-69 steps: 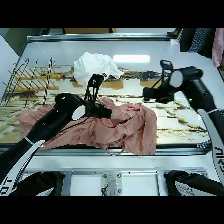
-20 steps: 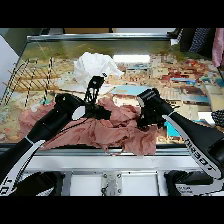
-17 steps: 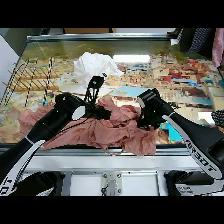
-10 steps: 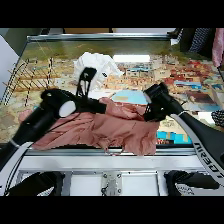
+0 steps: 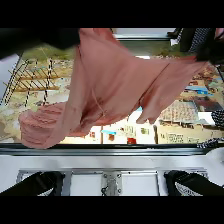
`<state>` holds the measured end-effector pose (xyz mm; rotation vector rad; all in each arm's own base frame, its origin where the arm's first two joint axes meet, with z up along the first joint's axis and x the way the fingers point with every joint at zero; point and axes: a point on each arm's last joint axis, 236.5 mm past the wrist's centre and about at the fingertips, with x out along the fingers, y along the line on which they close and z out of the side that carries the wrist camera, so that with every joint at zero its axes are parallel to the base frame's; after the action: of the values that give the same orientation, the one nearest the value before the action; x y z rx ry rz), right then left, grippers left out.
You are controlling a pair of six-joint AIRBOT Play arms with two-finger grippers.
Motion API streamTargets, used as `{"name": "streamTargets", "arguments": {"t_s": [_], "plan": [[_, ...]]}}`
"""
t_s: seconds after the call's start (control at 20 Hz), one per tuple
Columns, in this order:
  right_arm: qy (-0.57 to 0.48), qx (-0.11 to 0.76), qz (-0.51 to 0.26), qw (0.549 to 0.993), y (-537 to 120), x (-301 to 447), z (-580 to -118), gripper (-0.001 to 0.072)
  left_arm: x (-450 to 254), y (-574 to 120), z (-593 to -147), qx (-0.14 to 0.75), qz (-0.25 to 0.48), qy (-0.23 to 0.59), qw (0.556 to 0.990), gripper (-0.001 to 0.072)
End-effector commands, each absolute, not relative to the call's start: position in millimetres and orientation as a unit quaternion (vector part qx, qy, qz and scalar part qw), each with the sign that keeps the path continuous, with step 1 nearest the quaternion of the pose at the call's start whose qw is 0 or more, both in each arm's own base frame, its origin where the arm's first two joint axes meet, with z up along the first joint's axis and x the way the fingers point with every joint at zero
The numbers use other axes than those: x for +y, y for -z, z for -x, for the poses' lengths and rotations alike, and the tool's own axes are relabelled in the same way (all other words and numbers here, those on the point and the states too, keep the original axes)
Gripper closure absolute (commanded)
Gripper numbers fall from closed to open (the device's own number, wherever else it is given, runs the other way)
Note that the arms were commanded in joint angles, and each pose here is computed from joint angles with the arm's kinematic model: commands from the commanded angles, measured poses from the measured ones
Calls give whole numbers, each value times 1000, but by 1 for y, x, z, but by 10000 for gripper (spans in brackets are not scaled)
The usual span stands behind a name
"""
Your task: Fold the clothes and pants, and hang the long-sleeved shirts on hangers.
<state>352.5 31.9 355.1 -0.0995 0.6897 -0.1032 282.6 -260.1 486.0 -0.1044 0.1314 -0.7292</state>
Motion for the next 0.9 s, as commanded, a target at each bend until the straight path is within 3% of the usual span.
{"name": "streamTargets", "arguments": {"t_s": [0.0,0.15,0.4,0.55,0.7,0.75,0.8,0.85], "plan": [[14,152,-48,987,-459,32,-323,704,-248,-558,-266,-63,46,349,934,700],[3,96,-79,992,-480,32,-315,704,-246,-521,-288,-25,56,325,944,700],[16,188,-41,981,-412,41,-342,703,-207,-374,-317,211,29,232,949,701],[33,337,8,941,-306,45,-346,704,-201,-250,-277,377,-25,211,901,700],[27,436,52,898,-208,55,-329,703,-212,-125,-201,509,-60,241,824,698],[27,458,60,887,-185,57,-321,703,-218,-94,-178,540,-60,258,799,578],[24,474,71,877,-168,58,-314,703,-221,-72,-163,561,-56,268,781,204],[22,483,78,872,-160,59,-309,703,-223,-63,-158,570,-46,270,775,78]]}}
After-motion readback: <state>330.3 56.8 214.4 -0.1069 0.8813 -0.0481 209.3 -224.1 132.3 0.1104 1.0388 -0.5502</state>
